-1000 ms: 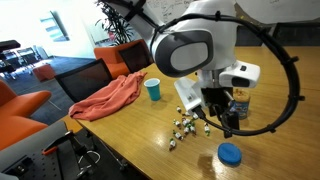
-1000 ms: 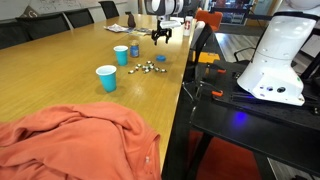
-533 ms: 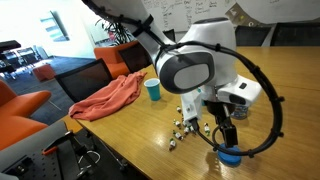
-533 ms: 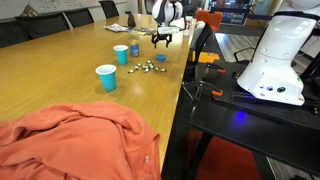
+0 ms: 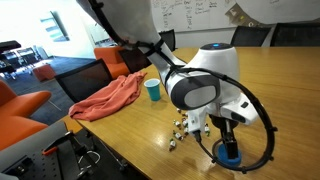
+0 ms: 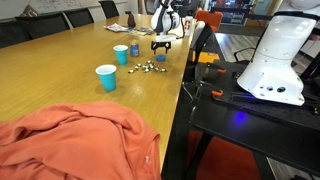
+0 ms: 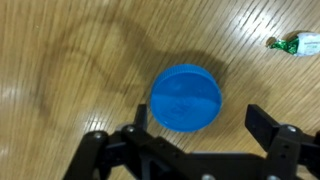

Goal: Put the lid on the peanut butter jar

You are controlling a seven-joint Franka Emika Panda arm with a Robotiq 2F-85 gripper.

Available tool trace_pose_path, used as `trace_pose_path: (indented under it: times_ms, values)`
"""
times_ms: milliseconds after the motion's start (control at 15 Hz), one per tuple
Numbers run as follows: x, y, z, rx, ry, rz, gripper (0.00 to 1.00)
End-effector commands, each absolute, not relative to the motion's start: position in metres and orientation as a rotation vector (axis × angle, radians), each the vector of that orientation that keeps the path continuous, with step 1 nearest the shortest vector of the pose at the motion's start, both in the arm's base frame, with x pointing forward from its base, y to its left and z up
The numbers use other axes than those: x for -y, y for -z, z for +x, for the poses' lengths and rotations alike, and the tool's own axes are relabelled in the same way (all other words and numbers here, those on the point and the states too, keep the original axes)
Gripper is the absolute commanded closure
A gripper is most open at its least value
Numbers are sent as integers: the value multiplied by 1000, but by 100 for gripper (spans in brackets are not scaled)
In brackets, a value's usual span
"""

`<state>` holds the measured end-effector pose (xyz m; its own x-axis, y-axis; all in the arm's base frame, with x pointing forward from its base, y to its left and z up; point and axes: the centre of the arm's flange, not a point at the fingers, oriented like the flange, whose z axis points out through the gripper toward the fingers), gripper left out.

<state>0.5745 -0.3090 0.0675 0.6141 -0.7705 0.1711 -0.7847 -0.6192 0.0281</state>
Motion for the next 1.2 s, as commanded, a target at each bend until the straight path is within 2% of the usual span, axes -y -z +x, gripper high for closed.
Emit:
trace_pose_path:
  times_ms: [0,1133]
  values:
    - [318,-53,589,1390,-203,2693,0]
    - [324,-34,586,1443,-180,2689,0]
